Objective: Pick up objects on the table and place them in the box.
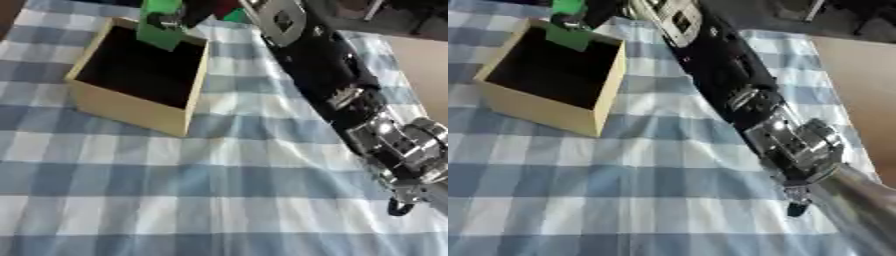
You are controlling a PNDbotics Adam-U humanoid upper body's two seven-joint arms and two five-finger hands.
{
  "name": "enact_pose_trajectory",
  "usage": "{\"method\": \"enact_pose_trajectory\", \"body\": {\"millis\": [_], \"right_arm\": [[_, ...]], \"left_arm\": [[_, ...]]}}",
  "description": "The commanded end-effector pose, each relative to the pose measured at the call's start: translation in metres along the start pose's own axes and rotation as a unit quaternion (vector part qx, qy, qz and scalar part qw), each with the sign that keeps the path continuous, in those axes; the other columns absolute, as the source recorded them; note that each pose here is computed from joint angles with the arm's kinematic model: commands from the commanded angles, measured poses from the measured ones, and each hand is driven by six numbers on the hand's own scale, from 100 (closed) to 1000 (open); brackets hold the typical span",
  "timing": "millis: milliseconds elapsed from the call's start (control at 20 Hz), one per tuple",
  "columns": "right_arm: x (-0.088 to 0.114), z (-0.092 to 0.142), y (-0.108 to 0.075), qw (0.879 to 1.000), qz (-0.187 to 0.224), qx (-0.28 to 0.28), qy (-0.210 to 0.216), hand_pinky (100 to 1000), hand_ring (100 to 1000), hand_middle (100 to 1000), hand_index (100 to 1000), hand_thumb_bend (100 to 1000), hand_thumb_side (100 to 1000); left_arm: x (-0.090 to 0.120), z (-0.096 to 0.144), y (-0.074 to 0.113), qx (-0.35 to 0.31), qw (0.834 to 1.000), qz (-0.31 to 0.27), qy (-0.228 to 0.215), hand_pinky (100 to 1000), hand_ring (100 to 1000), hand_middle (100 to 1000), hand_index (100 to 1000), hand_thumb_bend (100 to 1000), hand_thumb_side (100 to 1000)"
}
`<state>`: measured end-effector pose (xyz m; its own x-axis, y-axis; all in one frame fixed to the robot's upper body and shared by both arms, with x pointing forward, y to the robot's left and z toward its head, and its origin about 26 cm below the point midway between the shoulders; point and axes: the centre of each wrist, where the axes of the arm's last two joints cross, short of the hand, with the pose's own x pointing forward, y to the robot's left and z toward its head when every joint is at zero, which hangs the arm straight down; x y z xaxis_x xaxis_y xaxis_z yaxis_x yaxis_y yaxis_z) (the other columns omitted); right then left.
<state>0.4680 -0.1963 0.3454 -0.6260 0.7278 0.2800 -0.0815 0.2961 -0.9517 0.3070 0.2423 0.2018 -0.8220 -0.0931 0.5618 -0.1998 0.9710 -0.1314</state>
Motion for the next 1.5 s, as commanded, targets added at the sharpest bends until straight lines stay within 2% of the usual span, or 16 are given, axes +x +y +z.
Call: {"method": "enact_pose_trajectory", "body": {"millis": [50,400,500,600,650,700,750,800,850,900,950,1000,1300,1500], "right_arm": [[0.005,-0.005,-0.003,1.0,0.008,-0.005,0.007,674,562,302,459,100,255],[0.003,-0.018,0.027,0.999,0.021,0.026,0.035,675,577,321,476,100,253],[0.003,-0.02,0.034,0.998,0.032,0.032,0.041,683,600,354,513,100,249],[0.003,-0.021,0.037,0.998,0.04,0.034,0.043,686,607,380,576,100,197],[0.004,-0.022,0.038,0.998,0.045,0.035,0.042,702,631,432,673,100,235],[0.005,-0.022,0.038,0.997,0.054,0.039,0.038,714,651,458,720,100,282],[0.007,-0.022,0.038,0.996,0.067,0.046,0.033,751,713,516,830,100,549],[0.008,-0.022,0.037,0.995,0.08,0.052,0.028,755,719,522,842,100,571],[0.01,-0.021,0.036,0.994,0.094,0.058,0.024,784,758,569,914,100,732],[0.012,-0.021,0.033,0.992,0.109,0.062,0.019,797,772,587,943,104,767],[0.015,-0.02,0.031,0.99,0.124,0.065,0.014,821,795,619,983,228,790],[0.019,-0.019,0.027,0.989,0.135,0.066,0.007,825,799,626,991,251,785],[0.037,-0.008,0.001,0.986,0.163,0.029,-0.011,829,800,635,991,286,750],[0.039,0.003,-0.013,0.987,0.161,0.001,-0.012,826,793,626,976,279,754]], "left_arm": [[0.006,-0.005,-0.004,-0.005,1.0,0.009,-0.015,711,600,630,705,100,897],[0.007,-0.006,-0.004,-0.005,1.0,0.012,-0.016,711,600,630,705,100,896],[0.007,-0.006,-0.005,-0.005,1.0,0.012,-0.016,711,600,629,705,100,896],[0.007,-0.006,-0.005,-0.006,1.0,0.013,-0.016,711,600,629,704,100,896],[0.007,-0.005,-0.005,-0.006,1.0,0.012,-0.016,711,600,629,704,100,896],[0.007,-0.005,-0.005,-0.006,1.0,0.012,-0.015,711,600,629,704,100,896],[0.006,-0.005,-0.004,-0.006,1.0,0.012,-0.015,712,600,629,704,100,896],[0.006,-0.005,-0.004,-0.006,1.0,0.012,-0.015,712,600,629,704,100,896],[0.006,-0.005,-0.004,-0.006,1.0,0.011,-0.015,712,600,629,704,100,896],[0.006,-0.005,-0.004,-0.007,1.0,0.011,-0.014,712,600,628,704,100,896],[0.006,-0.005,-0.004,-0.007,1.0,0.011,-0.014,712,600,628,704,100,896],[0.006,-0.004,-0.004,-0.006,1.0,0.01,-0.013,712,600,628,704,100,896],[0.006,-0.004,-0.004,-0.007,1.0,0.01,-0.01,712,601,628,704,100,896],[0.005,-0.003,-0.003,-0.006,1.0,0.008,-0.009,712,601,628,704,100,897]]}}
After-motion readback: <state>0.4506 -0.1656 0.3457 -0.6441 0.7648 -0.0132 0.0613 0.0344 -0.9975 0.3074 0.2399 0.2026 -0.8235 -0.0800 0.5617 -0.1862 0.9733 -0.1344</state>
